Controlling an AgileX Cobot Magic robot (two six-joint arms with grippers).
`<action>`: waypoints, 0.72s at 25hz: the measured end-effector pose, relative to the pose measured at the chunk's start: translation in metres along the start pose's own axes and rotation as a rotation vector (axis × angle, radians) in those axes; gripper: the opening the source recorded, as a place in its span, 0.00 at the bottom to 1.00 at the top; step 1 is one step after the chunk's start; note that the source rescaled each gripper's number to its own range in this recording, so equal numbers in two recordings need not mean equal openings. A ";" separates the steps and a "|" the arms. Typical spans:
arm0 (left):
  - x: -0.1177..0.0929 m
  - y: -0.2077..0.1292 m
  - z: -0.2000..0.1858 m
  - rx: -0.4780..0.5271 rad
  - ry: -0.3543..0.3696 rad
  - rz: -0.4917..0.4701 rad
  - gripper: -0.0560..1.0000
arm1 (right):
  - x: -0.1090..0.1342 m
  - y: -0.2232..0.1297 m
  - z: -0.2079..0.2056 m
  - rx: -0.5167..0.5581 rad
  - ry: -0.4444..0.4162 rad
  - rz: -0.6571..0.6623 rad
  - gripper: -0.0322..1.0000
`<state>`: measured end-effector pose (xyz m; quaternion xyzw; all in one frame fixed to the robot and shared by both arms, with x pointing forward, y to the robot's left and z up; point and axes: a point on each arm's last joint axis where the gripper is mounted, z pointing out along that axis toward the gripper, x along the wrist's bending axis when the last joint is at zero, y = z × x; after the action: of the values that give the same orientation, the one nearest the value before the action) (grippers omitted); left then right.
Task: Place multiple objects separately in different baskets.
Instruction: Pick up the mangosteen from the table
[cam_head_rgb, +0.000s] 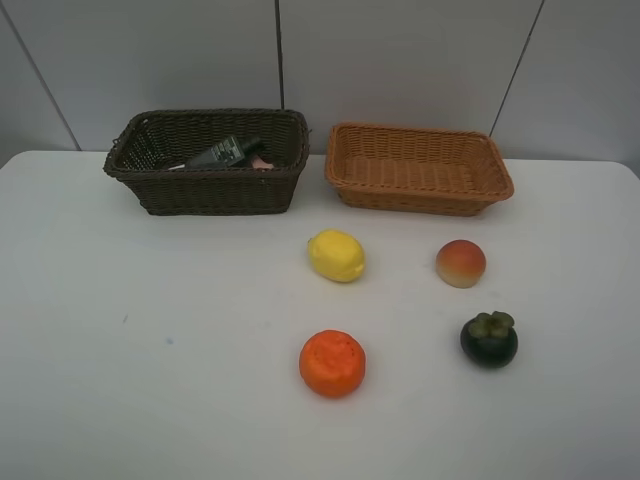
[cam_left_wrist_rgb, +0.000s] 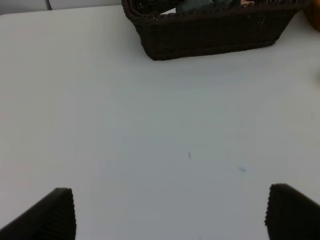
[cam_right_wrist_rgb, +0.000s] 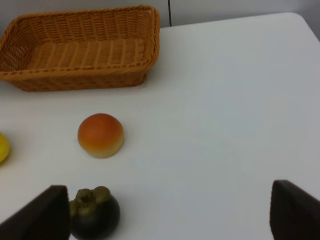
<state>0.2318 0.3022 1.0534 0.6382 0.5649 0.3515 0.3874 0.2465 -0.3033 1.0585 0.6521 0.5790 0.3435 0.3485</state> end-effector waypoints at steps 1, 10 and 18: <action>0.000 0.000 0.000 0.000 0.000 0.000 1.00 | 0.000 0.002 0.004 0.029 -0.007 0.015 0.85; 0.000 0.000 0.000 0.000 0.000 0.000 1.00 | 0.003 0.041 0.088 0.538 -0.113 0.009 0.92; 0.000 0.000 0.000 0.000 0.000 0.000 1.00 | 0.016 0.064 0.159 0.838 -0.093 0.018 0.94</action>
<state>0.2318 0.3022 1.0534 0.6382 0.5649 0.3515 0.3874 0.4163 -0.3015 1.0309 0.7573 0.6466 0.0516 0.0758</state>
